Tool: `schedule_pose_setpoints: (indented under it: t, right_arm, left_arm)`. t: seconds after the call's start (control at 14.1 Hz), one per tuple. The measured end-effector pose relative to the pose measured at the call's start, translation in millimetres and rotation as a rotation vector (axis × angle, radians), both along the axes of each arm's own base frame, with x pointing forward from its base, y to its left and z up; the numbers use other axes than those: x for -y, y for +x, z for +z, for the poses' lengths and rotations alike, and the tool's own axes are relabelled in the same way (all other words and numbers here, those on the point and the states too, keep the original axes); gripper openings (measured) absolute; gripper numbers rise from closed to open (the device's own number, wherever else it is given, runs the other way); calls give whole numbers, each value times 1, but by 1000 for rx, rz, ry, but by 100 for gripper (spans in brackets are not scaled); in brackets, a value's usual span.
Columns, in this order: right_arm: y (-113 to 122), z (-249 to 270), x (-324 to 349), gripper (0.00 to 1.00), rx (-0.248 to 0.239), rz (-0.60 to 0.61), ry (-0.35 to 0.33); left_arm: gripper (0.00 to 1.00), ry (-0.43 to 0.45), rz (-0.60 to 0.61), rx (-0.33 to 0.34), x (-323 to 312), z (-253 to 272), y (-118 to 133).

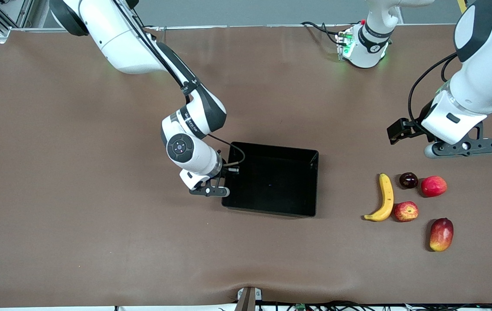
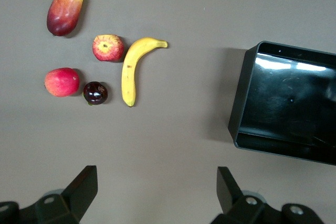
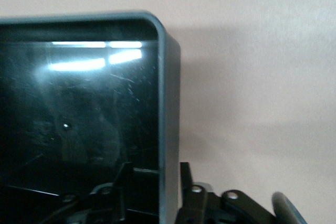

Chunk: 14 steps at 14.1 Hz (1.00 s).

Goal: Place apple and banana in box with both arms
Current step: 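Withdraw the right gripper while the left gripper reaches the red apple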

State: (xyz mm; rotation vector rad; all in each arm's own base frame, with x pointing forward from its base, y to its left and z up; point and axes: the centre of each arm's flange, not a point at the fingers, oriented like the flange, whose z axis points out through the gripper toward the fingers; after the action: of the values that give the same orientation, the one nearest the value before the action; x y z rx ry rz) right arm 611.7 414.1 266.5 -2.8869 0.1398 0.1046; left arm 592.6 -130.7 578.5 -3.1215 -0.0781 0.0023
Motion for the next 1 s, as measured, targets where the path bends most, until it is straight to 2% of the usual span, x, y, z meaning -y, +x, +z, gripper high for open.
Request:
schedule_pose_setpoints:
  t: [0.21,0.28,0.36,0.57,0.71,0.85,1.0]
  right_arm:
    - [23,52,18,81,-16,3,-27]
    - [34,74,31,93,-7,-3,-45]
    - [45,95,48,100,-3,-16,-64]
    - [68,168,117,100,8,-88,-86]
    - [74,207,179,100,-21,-143,-101]
    - [71,239,228,100,-35,-150,-105]
    - [60,269,265,100,-58,-110,-111]
  left_arm:
    - [100,4,3,-23,-2,-14,5]
    - [100,6,9,-36,-5,-31,13]
    - [100,4,10,-43,-10,-54,26]
    - [100,6,-25,-35,-33,-142,71]
    - [100,74,-60,-12,-54,-204,96]
    - [100,98,-85,9,-87,-249,116]
    - [100,91,-78,32,-129,-277,131]
